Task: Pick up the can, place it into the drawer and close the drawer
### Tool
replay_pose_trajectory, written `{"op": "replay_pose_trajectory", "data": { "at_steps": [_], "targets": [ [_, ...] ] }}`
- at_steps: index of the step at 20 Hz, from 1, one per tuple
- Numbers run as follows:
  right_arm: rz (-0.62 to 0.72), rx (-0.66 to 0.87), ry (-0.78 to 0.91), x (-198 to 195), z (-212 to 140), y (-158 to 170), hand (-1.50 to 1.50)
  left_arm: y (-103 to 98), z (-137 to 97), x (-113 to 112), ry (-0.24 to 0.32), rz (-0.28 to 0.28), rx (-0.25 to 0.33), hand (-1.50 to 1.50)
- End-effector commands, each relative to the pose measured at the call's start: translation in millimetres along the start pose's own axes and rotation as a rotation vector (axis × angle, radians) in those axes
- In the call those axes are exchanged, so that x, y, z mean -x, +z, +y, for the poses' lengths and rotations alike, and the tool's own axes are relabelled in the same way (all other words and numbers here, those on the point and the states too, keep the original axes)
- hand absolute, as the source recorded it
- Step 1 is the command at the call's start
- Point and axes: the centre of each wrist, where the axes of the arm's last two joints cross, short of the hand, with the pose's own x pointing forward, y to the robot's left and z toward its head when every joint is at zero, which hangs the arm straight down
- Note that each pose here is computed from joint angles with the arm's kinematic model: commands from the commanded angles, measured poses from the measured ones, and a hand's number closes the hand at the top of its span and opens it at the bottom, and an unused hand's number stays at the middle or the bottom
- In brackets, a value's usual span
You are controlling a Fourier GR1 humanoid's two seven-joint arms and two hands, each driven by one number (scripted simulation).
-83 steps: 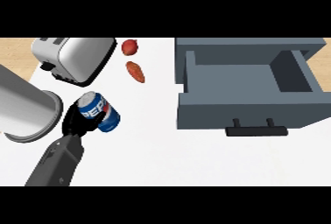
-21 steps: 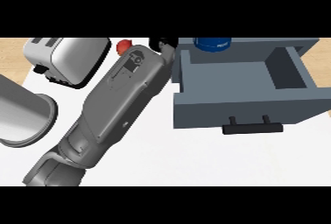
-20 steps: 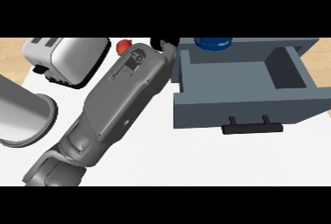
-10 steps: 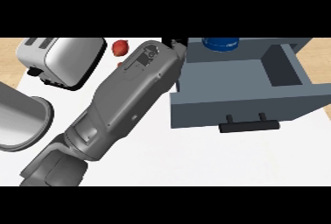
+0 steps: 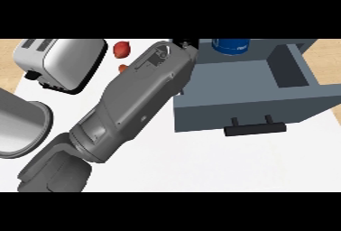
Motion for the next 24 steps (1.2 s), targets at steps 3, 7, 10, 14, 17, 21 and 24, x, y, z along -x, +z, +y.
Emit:
{"op": "replay_pose_trajectory", "data": {
  "at_steps": [3, 7, 10, 14, 17, 21, 24],
  "targets": [
    [-0.004, -0.006, -0.011, -2, 2, -4, -1.5, 2, -1, 14, -0.052, -0.003, -0.024, -1.5],
    [-0.011, 0.002, 0.0, 5, -3, -10, -1.5, 1, 0, 18, -0.066, 0.029, -0.059, -1.5],
    [-0.009, -0.004, -0.012, 0, 4, 2, -1.5, 5, 8, 37, -0.058, 0.01, -0.102, -1.5],
    [0.003, 0.013, 0.006, 0, -3, -18, -1.5, -1, 4, 23, -0.062, 0.014, -0.098, -1.5],
    [-0.003, -0.008, 0.008, -12, 2, -18, -1.5, 9, 7, 45, -0.069, 0.001, -0.114, -1.5],
    [-0.025, -0.025, 0.012, -9, 5, -16, -1.5, 4, -1, 25, -0.064, -0.004, -0.112, -1.5],
    [-0.128, -0.057, 0.171, -23, 8, -13, -1.5, 3, 2, 27, -0.022, -0.018, -0.126, -1.5]
  ]
}}
